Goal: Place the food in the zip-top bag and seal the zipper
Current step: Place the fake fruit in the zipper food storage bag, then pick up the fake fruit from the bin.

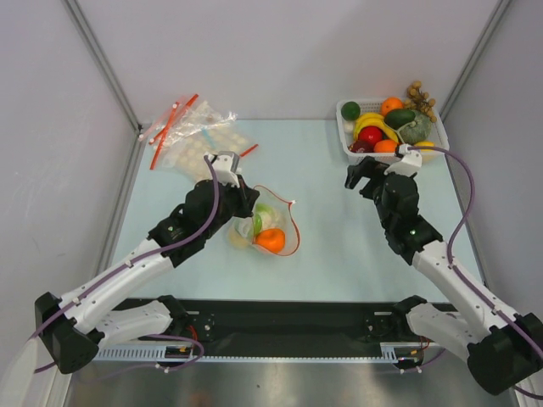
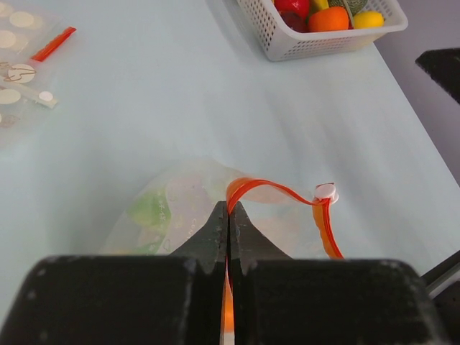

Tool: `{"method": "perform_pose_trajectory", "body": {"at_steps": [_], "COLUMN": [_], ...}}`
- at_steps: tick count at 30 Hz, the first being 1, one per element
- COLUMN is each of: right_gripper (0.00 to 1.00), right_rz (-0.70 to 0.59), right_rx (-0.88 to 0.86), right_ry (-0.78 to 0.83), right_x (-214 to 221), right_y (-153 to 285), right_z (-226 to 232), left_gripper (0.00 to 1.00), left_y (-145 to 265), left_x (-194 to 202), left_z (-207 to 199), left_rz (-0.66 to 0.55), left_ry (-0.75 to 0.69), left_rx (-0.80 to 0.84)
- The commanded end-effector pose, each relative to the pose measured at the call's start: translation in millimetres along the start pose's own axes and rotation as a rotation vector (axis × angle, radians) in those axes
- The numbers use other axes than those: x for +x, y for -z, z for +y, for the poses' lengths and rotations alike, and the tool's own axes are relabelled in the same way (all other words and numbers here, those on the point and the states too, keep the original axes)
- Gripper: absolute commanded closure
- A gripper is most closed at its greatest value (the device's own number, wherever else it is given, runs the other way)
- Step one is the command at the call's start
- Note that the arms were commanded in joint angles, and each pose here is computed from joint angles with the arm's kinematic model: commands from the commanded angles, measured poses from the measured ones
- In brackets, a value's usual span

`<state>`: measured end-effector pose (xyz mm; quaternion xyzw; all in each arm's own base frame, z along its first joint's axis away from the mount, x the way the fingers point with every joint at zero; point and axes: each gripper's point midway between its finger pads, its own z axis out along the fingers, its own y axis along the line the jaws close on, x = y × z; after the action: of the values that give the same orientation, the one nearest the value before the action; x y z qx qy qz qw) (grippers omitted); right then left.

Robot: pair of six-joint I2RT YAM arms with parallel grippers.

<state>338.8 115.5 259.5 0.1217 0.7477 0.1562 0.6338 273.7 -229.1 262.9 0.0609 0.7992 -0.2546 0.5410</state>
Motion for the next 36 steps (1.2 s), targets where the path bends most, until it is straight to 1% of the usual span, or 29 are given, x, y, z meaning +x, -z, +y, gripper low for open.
{"method": "perform_pose_trajectory", "body": {"at_steps": [1,4,6,7,9,10,12,13,14,16,17,19,20,21,22,25,27,28,31,33,34,36], "right_gripper": [0.0,0.0,0.0,0.0,0.0,0.0,0.0,0.0,0.0,0.0,0.0,0.0,0.0,0.0,0.0,0.0,0.0,0.0,0.0,0.0,0.0,0.0], "right_rz": [-0.083,-0.071,-0.048,-0.064,-0.046,-0.066,-0.038,-0.046,-0.013,0.008,-0.005,0.072,0.081,0.071,0.136,0.198,0.208,0.231,0.255,0.302,0.302,0.339], "right_rx": [0.077,0.168,0.163,0.174,0.203,0.215,0.28,0.301,0.349,0.392,0.4,0.457,0.485,0.49,0.539,0.585,0.587,0.588,0.581,0.593,0.598,0.614], "right_ry": [-0.055,-0.078,-0.132,-0.15,-0.152,-0.148,-0.11,-0.102,-0.08,-0.027,-0.009,0.065,0.088,0.102,0.155,0.215,0.229,0.241,0.252,0.261,0.262,0.272], "right_x": [-40,-57,-60,-72,-69,-79,-72,-85,-75,-78,-89,-69,-70,-81,-63,-56,-56,-46,-39,-21,-21,-4], "right_y": [-17,-40,-52,-58,-73,-79,-97,-102,-115,-123,-130,-146,-150,-156,-163,-178,-187,-193,-205,-213,-216,-222], "right_z": [-15,-43,-50,-57,-65,-64,-77,-77,-88,-96,-94,-109,-114,-112,-125,-135,-137,-140,-141,-148,-150,-158], "left_gripper": [0.99,1.0,1.0,1.0,0.99,1.0,1.0,1.0,1.0,1.0,1.0,1.0,1.0,1.0,1.0,1.0,1.0,1.0,1.0,1.0,1.0,1.0], "left_y": [-2,-3,-4,-4,-5,-5,-6,-7,-8,-8,-8,-8,-8,-8,-8,-9,-9,-10,-11,-11,-11,-11], "left_x": [-12,-11,-10,-9,-10,-9,-8,-7,-7,-6,-7,-6,-7,-7,-7,-5,-5,-4,-3,-3,-4,-4], "left_z": [-7,-8,-9,-9,-9,-10,-9,-9,-9,-10,-10,-11,-12,-12,-13,-14,-14,-15,-14,-13,-13,-13], "left_rz": [-0.043,-0.039,-0.038,-0.035,-0.034,-0.034,-0.03,-0.026,-0.025,-0.023,-0.024,-0.021,-0.021,-0.022,-0.021,-0.014,-0.013,-0.011,-0.006,-0.009,-0.01,-0.008], "left_ry": [0.015,0.015,0.015,0.014,0.014,0.014,0.013,0.011,0.012,0.01,0.01,0.012,0.01,0.012,0.012,0.012,0.011,0.012,0.01,0.009,0.007,0.007], "left_rx": [0.034,0.039,0.041,0.042,0.043,0.044,0.041,0.043,0.041,0.046,0.047,0.05,0.054,0.056,0.061,0.066,0.067,0.068,0.064,0.058,0.059,0.06]}}
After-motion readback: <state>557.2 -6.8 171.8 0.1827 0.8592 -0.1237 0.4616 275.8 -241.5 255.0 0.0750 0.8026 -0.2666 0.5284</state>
